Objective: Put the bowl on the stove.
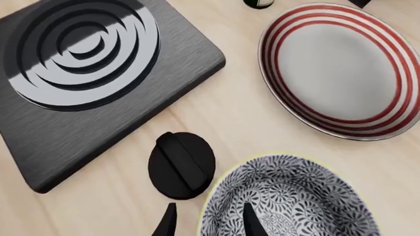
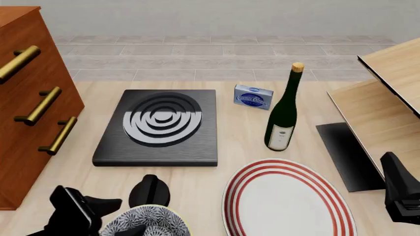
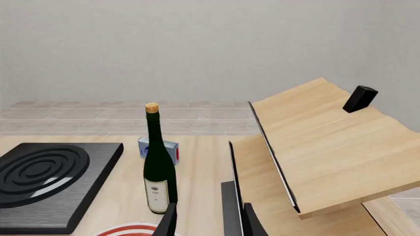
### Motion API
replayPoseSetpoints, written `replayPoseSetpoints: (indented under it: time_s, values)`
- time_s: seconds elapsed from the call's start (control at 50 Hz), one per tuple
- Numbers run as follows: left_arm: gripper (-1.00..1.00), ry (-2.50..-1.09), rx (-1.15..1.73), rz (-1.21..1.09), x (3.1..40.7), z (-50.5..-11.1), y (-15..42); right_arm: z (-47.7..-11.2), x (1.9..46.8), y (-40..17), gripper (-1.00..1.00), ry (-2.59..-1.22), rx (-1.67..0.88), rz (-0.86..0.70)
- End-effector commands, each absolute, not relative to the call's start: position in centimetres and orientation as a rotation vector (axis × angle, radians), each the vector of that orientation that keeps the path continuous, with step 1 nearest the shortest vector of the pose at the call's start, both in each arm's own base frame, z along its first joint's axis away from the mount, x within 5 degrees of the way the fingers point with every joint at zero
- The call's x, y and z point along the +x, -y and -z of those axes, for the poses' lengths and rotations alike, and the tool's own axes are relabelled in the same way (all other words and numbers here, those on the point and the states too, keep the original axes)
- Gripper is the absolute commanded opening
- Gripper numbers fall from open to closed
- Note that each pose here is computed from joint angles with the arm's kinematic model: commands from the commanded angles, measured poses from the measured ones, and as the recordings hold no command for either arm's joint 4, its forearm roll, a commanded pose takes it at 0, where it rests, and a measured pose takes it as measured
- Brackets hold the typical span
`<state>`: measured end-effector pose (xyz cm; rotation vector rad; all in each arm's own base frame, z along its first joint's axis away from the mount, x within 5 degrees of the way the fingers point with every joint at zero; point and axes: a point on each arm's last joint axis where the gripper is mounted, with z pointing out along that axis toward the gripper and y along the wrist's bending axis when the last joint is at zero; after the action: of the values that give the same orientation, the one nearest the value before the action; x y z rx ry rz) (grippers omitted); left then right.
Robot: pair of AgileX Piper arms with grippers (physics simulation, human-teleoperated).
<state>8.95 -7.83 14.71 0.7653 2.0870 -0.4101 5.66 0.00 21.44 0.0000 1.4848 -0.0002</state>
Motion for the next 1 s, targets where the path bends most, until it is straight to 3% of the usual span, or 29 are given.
replayPoseSetpoints:
  time_s: [0.02,0.74,0.82,0.84,1.0]
  values:
    - [1.00,-2.098,0.771,0.403,9.3,-14.3,8.1,-21.4,5.7,0.0,1.00,-1.485,0.000,0.000]
    - [1.00,-2.108,0.784,0.378,10.0,-13.5,8.5,-21.4,5.7,0.0,1.00,-1.485,0.000,0.000]
    - [1.00,-2.021,0.784,0.392,8.9,-15.3,7.6,-21.4,5.7,0.0,1.00,-1.485,0.000,0.000]
    - [-1.00,-2.031,0.827,0.400,8.9,-15.0,8.0,-21.4,5.7,0.0,1.00,-1.485,0.000,0.000]
    - [-1.00,-2.025,0.783,0.382,9.0,-15.3,7.6,-21.4,5.7,0.0,1.00,-1.485,0.000,0.000]
